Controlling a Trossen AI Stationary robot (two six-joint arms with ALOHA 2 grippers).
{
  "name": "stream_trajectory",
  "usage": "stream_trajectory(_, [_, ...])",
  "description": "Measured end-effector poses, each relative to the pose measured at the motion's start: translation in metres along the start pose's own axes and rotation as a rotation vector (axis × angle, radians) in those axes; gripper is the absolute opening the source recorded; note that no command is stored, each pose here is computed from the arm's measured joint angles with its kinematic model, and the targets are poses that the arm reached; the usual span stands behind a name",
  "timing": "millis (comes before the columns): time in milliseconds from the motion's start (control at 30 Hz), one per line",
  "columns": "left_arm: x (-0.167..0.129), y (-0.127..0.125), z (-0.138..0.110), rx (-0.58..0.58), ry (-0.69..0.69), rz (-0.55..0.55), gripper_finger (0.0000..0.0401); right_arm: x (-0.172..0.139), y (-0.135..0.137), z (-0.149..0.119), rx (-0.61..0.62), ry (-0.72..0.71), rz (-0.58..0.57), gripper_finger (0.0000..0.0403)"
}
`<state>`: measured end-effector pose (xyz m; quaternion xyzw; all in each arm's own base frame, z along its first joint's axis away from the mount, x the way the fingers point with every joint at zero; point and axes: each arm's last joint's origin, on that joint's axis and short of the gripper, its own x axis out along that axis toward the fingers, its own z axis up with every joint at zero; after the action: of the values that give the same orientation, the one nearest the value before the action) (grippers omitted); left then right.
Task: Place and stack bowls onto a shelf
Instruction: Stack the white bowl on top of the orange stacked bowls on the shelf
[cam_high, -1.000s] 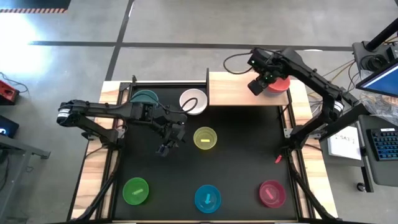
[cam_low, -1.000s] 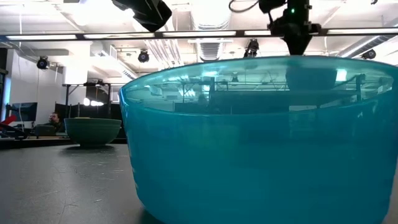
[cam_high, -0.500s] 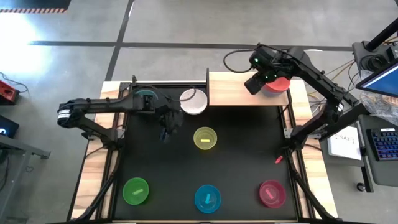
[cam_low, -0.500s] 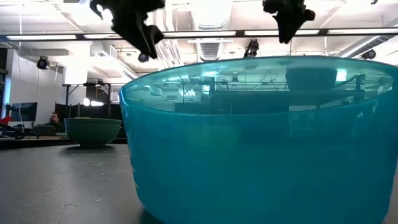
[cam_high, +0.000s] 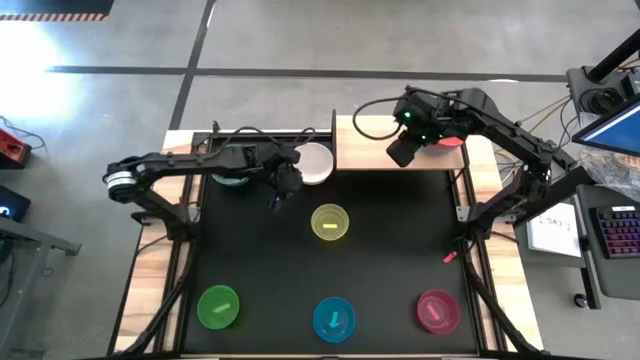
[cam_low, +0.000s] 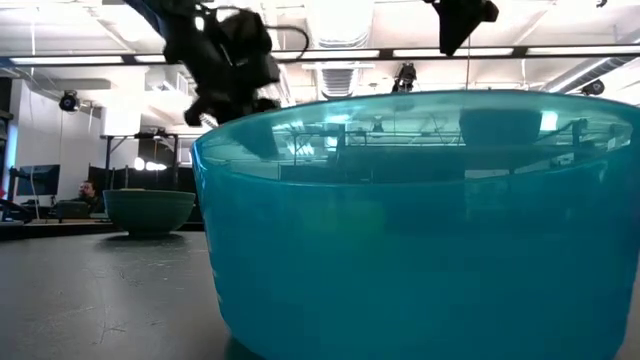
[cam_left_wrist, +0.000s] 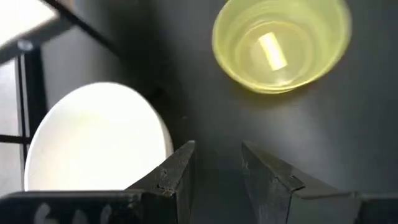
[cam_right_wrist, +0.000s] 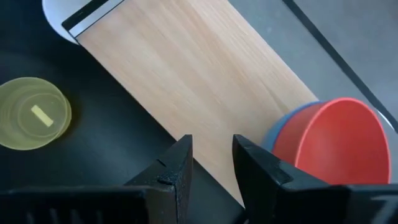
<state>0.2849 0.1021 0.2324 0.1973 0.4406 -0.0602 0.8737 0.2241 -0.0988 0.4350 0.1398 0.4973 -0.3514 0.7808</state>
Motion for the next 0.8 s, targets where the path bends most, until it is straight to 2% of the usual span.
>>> stream_trajectory(333, [0.04,0.027,-0.028,-0.084,0.053,0.043,0.0111,0.0,0.003,-0.001,0.014,0.0,0.005,0.0101])
stream_trajectory(467, [0.053,0.028,-0.037,-0.101,0.091,0.022,0.0111,0.0,0.003,-0.001,0.014,0.0,0.004,0.0098])
stream_trajectory(633, [0.063,0.029,-0.043,-0.108,0.169,0.065,0.0111,0.0,0.003,-0.001,0.014,0.0,0.005,0.0098])
stream_trajectory(800, [0.063,0.03,-0.043,-0.134,0.173,0.075,0.008,0.0,0.003,-0.001,0.013,-0.001,0.004,0.0098])
